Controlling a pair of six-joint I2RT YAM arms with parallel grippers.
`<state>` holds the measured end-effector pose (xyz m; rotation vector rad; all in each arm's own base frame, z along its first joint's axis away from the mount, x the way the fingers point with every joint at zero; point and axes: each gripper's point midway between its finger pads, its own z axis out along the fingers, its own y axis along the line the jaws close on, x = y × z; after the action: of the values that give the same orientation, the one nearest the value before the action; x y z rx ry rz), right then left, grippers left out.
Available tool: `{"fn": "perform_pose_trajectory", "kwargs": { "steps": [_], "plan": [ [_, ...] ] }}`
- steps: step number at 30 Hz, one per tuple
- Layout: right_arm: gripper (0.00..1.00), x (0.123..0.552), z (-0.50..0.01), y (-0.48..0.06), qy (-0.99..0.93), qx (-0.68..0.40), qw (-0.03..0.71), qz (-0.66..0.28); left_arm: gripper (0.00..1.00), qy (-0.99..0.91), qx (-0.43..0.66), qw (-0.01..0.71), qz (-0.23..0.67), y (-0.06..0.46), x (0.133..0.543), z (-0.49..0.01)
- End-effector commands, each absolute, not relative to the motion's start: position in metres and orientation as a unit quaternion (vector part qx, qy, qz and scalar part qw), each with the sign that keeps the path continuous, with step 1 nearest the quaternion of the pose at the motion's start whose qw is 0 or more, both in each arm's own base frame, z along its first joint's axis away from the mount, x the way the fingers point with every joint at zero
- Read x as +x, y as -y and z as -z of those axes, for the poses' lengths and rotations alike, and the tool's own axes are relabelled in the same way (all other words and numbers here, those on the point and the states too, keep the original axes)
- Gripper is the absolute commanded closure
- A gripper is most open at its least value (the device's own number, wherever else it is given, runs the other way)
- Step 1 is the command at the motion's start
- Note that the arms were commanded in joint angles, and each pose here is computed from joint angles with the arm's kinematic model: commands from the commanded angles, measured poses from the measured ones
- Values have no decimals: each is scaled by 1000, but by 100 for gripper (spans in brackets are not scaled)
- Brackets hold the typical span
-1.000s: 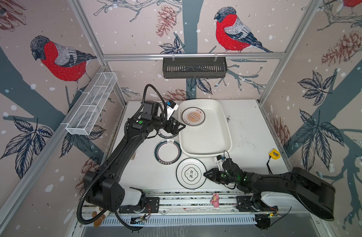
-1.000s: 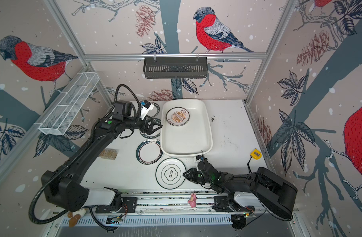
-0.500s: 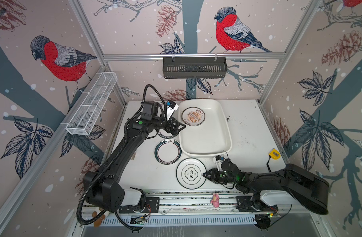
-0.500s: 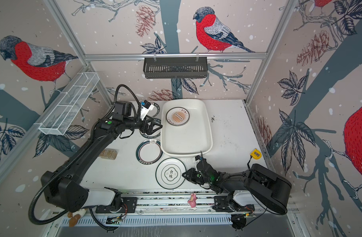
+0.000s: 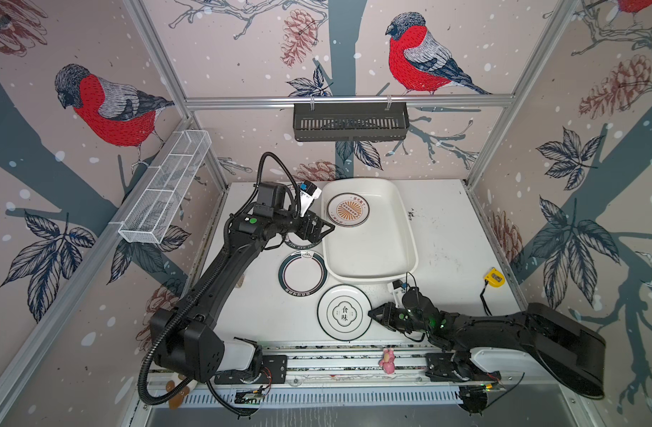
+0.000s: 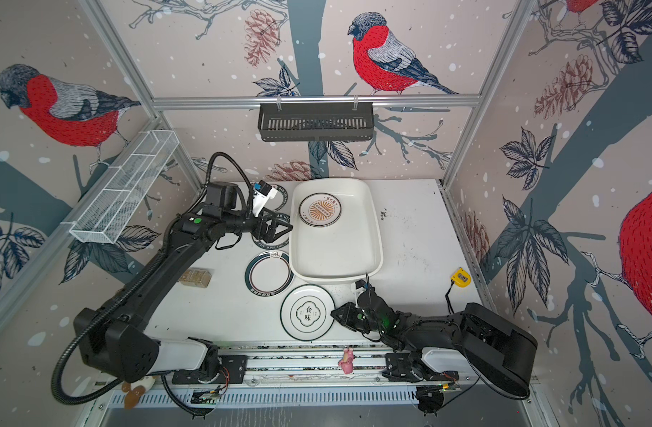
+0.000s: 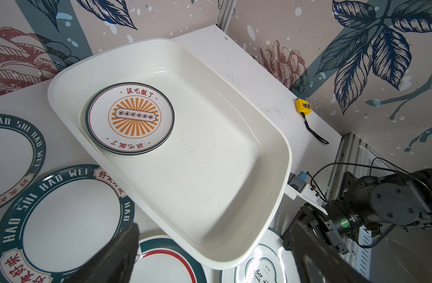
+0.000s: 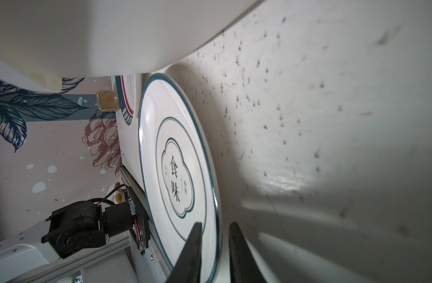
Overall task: Place the plates into the plastic bin on the countertop
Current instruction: Pick up the plate from the bottom-center of the table.
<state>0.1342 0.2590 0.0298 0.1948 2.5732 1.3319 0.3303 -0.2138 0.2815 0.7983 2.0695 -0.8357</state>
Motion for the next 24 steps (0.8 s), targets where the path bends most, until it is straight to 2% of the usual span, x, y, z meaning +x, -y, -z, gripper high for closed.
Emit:
{"fn": "perform_pose_trajectory", "kwargs": {
  "steps": [1, 9, 24],
  "plan": [
    [78, 136, -31, -262, -879, 62, 122, -457, 4, -799, 322, 387, 329, 216, 330, -287],
    [80, 136, -27, -265, -879, 64, 114, -458, 4, -799, 322, 387, 329, 216, 328, -286],
    [94, 136, -27, -260, -879, 73, 119, -456, 4, -796, 322, 389, 333, 217, 328, -290]
  ]
}}
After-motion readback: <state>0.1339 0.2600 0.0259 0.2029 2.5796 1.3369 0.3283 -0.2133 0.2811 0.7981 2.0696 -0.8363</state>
